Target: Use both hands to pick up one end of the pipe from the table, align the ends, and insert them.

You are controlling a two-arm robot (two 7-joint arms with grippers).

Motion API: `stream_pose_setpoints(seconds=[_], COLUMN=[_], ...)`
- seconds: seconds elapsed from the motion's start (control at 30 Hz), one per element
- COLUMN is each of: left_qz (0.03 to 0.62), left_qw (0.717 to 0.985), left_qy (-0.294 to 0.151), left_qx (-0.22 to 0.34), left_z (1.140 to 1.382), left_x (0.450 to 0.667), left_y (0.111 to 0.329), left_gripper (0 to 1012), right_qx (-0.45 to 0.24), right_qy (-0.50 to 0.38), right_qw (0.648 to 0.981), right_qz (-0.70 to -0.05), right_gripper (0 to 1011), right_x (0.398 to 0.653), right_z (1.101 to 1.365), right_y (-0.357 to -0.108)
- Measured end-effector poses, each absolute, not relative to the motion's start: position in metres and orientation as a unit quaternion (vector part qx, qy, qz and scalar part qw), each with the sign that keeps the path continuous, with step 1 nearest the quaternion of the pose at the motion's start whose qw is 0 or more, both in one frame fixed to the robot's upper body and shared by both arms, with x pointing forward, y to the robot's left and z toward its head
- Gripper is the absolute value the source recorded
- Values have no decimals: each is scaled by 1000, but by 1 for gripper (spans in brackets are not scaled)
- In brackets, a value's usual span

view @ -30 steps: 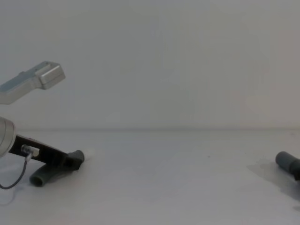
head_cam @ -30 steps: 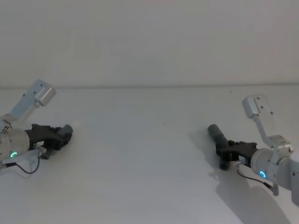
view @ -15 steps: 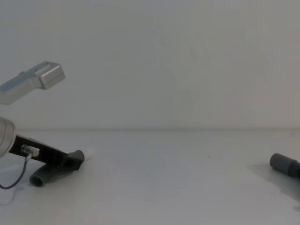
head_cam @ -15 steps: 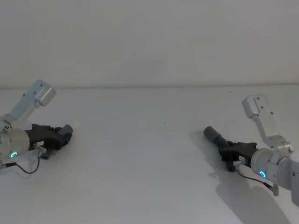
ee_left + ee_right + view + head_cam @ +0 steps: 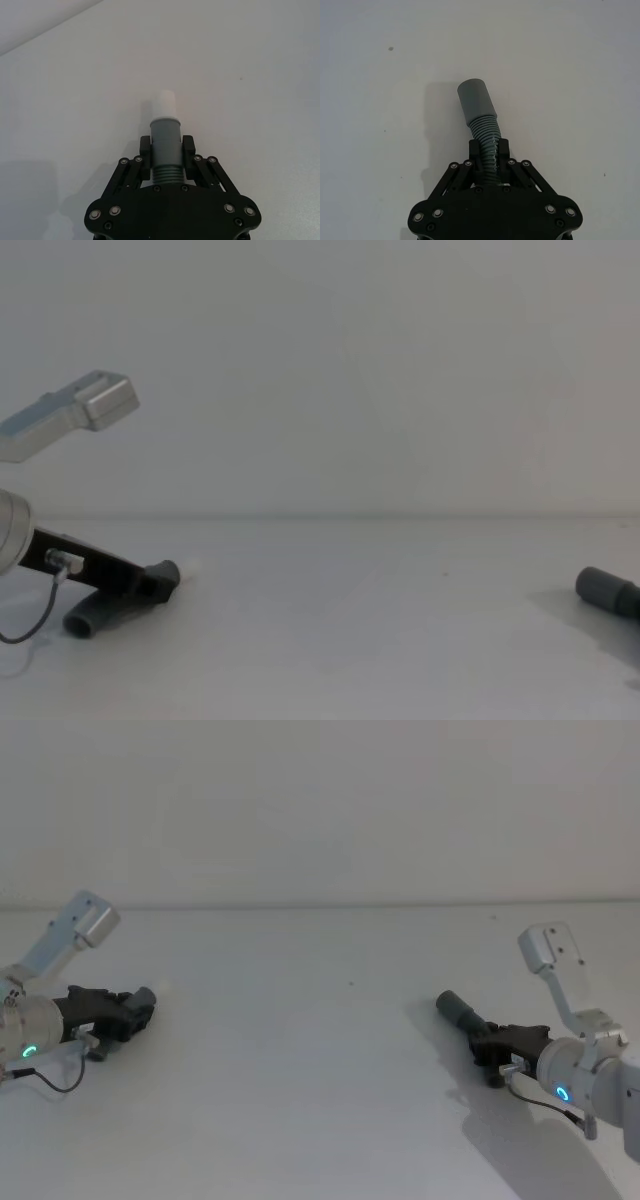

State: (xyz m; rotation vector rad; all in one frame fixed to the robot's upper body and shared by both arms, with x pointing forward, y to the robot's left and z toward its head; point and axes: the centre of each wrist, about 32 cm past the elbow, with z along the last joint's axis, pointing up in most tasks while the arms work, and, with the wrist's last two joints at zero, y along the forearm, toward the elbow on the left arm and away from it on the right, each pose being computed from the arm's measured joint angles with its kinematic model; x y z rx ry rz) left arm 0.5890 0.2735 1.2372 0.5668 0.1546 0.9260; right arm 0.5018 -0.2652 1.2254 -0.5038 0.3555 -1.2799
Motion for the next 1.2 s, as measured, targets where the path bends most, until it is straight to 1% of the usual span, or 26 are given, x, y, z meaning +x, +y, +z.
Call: stream_pose_setpoints(seconds=[1.0, 1.2], left_qz=[440, 439], left_qw=[853, 855], left_qy=[73, 67], left_qx=[269, 267], left_z=[1237, 1238], left_x=[589, 589], left_y=[274, 274], left_gripper=[332, 332], right_qx=[-231, -231], right_qy=[163, 163], right_qw=[758, 758], right_qz=[-587, -587], right_gripper=[184, 184], right_x=[502, 502], right_z=[1225, 1226], right_y=[-265, -265])
